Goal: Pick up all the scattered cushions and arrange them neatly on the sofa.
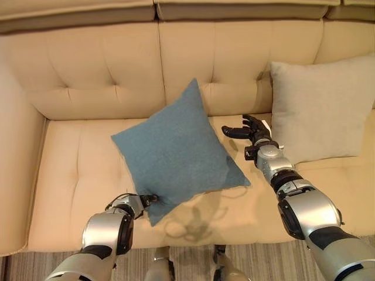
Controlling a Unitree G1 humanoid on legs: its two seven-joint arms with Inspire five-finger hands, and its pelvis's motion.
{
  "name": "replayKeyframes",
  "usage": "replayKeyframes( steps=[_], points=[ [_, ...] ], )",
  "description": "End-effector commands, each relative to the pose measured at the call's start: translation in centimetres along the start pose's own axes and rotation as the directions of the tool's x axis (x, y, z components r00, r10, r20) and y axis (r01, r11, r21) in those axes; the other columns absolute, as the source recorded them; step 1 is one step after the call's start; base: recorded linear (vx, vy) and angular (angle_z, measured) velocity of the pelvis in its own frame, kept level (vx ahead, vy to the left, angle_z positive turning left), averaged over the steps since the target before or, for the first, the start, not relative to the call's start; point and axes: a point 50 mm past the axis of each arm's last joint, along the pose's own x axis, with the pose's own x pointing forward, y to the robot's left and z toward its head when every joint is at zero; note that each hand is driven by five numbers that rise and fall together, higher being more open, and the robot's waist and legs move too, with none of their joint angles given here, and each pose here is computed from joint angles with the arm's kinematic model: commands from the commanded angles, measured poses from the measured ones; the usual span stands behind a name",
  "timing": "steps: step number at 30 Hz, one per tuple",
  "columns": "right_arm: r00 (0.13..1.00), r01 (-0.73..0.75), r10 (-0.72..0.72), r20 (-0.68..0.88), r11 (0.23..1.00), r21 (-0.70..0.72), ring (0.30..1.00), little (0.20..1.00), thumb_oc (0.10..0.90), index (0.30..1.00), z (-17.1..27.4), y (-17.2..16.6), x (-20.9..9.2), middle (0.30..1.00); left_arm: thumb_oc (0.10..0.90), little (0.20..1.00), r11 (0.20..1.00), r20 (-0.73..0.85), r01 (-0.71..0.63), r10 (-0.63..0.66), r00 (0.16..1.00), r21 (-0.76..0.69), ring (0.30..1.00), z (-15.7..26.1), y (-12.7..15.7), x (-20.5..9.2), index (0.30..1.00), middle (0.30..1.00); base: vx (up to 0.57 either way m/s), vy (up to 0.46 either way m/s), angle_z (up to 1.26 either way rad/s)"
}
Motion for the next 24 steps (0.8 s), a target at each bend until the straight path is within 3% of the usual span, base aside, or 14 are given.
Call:
replayKeyframes(
  steps=[1,3,7,15,20,24],
  points=[
    [0.984,-0.085,0.073,0.165,0.994,0.067,0.9,0.9,0.8,0.9,5.4,0.0,0.3,0.9,0.8,0.9,0.996,0.3,0.054,-0.03,0.953,-0.07,0.9,8.3,-1.0,-2.9,0.9,0.9,-0.01,0.013,0.06],
    [0.974,-0.195,0.171,0.148,0.966,0.169,0.9,0.9,0.8,0.9,3.2,1.7,0.0,0.9,0.8,0.9,0.997,0.285,0.074,-0.06,0.957,-0.039,0.9,7.7,-1.5,-2.8,0.9,0.9,0.0,0.017,0.06],
    [0.955,-0.281,0.234,0.181,0.911,0.303,0.9,0.9,0.8,0.9,2.3,3.7,-0.5,0.9,0.8,0.9,0.997,0.252,0.075,-0.07,0.965,-0.011,0.9,6.3,-1.6,-2.3,0.9,0.9,0.0,0.003,0.01],
    [0.946,-0.114,-0.013,0.325,0.923,0.367,0.9,0.9,0.8,0.9,8.2,2.9,-0.7,0.9,0.8,0.9,0.997,0.265,0.073,-0.059,0.962,-0.041,0.9,6.6,-0.7,-2.0,0.9,0.9,0.0,0.0,0.0],
    [0.944,-0.066,-0.07,0.323,0.917,0.393,0.9,0.9,0.8,0.9,9.1,0.8,-0.7,0.9,0.8,0.9,0.994,0.294,0.088,-0.067,0.954,-0.059,0.9,6.9,-0.6,-2.0,0.9,0.9,0.01,-0.007,0.0],
    [0.953,-0.125,-0.014,0.302,0.891,0.436,0.9,0.9,0.8,0.9,7.5,0.3,-0.6,0.9,0.8,0.9,0.982,0.33,0.14,-0.091,0.94,-0.128,0.9,7.1,-0.9,-2.3,0.9,0.9,0.04,-0.03,0.0]
  ],
)
